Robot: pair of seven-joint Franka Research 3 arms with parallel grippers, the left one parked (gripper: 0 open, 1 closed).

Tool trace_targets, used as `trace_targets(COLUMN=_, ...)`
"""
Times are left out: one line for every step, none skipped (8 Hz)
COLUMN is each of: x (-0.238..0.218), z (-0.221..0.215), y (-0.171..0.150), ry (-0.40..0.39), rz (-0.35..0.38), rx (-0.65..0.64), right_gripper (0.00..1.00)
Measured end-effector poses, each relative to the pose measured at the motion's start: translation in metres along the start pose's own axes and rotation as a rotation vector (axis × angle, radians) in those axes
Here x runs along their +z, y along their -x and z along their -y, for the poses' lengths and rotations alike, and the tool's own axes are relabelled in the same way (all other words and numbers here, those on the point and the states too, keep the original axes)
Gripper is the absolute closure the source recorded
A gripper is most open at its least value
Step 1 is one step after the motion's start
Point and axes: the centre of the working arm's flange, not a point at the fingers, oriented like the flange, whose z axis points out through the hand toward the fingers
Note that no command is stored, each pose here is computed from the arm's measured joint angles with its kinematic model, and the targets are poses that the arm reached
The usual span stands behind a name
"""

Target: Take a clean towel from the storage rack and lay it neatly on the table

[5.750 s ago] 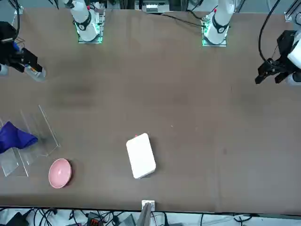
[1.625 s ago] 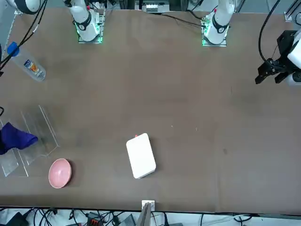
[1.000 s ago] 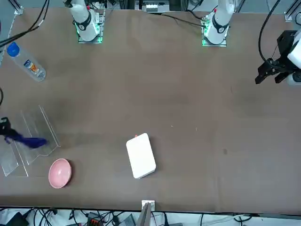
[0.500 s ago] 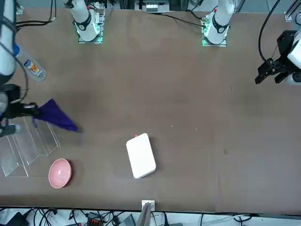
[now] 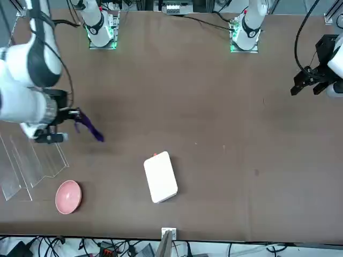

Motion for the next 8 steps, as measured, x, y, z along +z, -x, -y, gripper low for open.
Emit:
trace_targets(x=0.013, z=0.005, y=0.007, ry=-0.032, rz=-0.012, rx=0.01, right_gripper=0.96)
trace_targets(x=0.022, z=0.01, y=0.015, ry=-0.06, rz=-0.032, rx=0.038, right_gripper=0.96)
trace_targets(x=0.028, z=0.019, y=0.023, ry=-0.076, rz=-0.042, rx=0.062, right_gripper=0.96)
trace_targets(x=0.03, z=0.021, y=0.028, ry=-0.077, rz=-0.04, rx=0.079, right_gripper=0.96)
trace_targets(x=0.028, z=0.003, y=0.03, ry=-0.08, rz=-0.027, rx=0.106, right_gripper=0.96)
trace_targets(x=0.034, z=-0.035, y=0.029, ry=-0.089, rz=0.005, rx=0.133, right_gripper=0.96)
trace_targets(x=0.05, z=-0.081, y=0.027, ry=-0.104, rz=0.037, rx=0.148, right_gripper=0.96)
trace_targets(x=0.067, z=-0.125, y=0.023, ry=-0.12, rz=0.05, rx=0.162, right_gripper=0.96)
